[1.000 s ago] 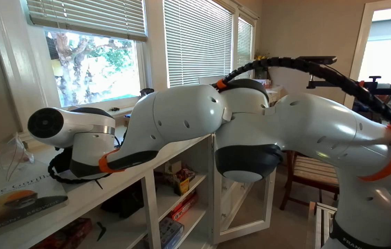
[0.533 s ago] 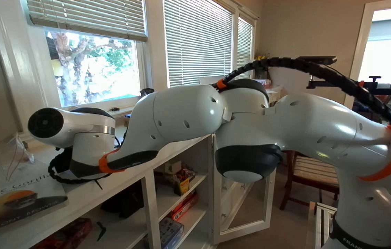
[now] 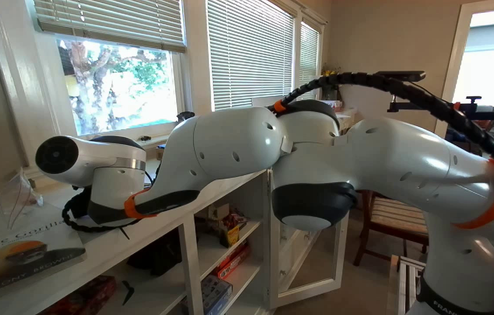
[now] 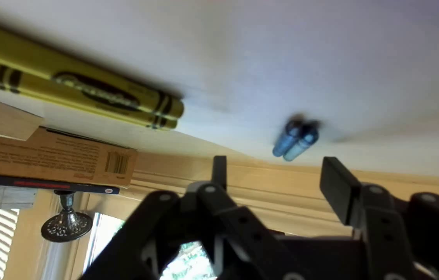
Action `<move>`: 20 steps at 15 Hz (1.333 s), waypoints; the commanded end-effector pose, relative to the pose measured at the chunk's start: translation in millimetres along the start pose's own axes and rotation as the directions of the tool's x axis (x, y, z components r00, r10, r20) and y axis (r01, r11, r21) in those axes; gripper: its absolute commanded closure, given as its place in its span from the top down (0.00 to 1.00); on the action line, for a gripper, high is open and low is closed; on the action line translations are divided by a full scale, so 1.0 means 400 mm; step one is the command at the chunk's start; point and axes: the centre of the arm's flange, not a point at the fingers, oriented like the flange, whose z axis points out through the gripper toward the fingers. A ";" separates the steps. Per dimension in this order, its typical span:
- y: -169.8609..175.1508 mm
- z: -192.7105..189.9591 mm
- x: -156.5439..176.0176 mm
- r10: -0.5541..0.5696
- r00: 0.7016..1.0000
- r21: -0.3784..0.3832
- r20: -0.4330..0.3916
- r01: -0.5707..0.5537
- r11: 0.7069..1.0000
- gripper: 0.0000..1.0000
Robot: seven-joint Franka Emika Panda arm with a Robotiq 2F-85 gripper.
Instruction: Use the blue crayon to color the paper
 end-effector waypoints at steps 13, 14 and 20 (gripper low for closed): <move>0.107 -0.072 0.255 0.261 0.867 -0.027 0.425 -0.276 0.961 1.00; 0.124 -0.083 0.271 0.245 0.849 -0.005 0.467 -0.275 0.961 1.00; 0.206 -0.121 0.323 0.166 0.741 0.044 0.650 -0.255 0.966 1.00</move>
